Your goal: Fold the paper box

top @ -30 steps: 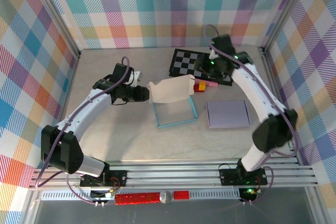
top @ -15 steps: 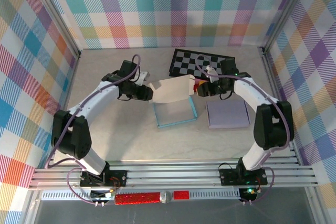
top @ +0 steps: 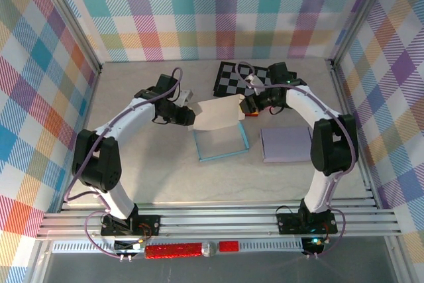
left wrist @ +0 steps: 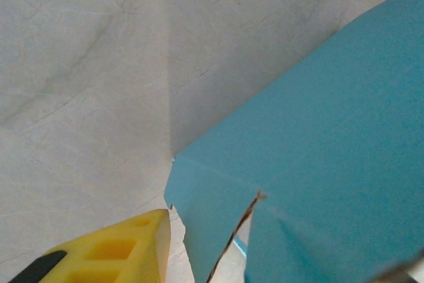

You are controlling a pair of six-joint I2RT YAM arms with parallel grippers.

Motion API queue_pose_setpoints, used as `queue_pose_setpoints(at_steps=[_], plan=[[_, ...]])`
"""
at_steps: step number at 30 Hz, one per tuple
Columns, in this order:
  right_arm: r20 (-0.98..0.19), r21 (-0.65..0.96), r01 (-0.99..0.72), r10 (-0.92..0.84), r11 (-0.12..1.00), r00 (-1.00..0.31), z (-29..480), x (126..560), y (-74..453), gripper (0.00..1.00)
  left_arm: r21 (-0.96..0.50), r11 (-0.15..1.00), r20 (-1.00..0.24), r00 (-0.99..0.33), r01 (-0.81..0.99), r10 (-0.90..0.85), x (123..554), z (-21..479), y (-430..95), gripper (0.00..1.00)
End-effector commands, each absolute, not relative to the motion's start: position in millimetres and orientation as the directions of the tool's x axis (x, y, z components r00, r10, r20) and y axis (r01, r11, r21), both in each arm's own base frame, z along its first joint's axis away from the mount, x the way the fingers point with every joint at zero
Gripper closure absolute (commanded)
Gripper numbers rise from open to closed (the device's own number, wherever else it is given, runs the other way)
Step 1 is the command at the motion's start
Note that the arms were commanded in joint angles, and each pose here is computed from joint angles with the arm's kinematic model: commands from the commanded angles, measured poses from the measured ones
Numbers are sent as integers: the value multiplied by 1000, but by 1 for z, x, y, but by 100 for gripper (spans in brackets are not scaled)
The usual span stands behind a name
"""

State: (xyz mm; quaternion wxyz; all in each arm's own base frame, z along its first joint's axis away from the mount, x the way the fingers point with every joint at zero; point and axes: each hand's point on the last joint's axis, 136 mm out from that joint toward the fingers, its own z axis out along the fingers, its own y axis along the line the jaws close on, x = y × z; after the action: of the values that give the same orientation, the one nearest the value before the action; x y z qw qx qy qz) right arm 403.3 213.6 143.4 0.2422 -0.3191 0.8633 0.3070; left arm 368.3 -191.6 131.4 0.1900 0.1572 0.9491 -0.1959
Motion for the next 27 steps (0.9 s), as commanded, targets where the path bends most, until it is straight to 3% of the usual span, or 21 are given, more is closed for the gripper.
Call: queue_pose_setpoints(at_steps=[1,10,27], plan=[[-617,373,-728,-432,576,-658,144,401,220,55,-322,860,-454,-862,395,225,379,143,-196,68],[-619,343,-732,-445,588,-648,150,404,221,70,-339,859,-446,-870,384,212,384,142,-199,83],[-621,278,-731,-463,624,-632,156,407,228,98,-323,883,-448,-877,341,175,390,143,-195,91]])
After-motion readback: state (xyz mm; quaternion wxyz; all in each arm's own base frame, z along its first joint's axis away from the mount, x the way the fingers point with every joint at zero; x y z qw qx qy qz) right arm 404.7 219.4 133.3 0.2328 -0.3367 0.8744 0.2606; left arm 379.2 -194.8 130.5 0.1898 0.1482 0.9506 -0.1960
